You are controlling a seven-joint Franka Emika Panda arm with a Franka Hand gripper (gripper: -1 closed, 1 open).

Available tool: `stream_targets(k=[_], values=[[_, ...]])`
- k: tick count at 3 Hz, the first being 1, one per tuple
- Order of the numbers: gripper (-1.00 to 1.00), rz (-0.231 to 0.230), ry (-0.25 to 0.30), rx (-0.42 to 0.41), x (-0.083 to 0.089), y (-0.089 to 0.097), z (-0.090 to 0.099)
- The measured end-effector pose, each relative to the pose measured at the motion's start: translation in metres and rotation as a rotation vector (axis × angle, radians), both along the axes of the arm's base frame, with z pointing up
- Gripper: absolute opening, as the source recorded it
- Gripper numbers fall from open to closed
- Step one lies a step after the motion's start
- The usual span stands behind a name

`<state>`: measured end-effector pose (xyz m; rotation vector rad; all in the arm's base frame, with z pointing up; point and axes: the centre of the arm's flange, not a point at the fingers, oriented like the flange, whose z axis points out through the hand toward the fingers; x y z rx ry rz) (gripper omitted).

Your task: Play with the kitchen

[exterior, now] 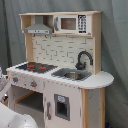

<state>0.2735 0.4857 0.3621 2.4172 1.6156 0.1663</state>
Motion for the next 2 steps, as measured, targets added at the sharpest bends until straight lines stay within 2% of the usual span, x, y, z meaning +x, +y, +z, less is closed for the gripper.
stream_targets(k=[2], values=[[1.0,-0.027,-0.018,-0.063,-0.011,-0.01,0.023]])
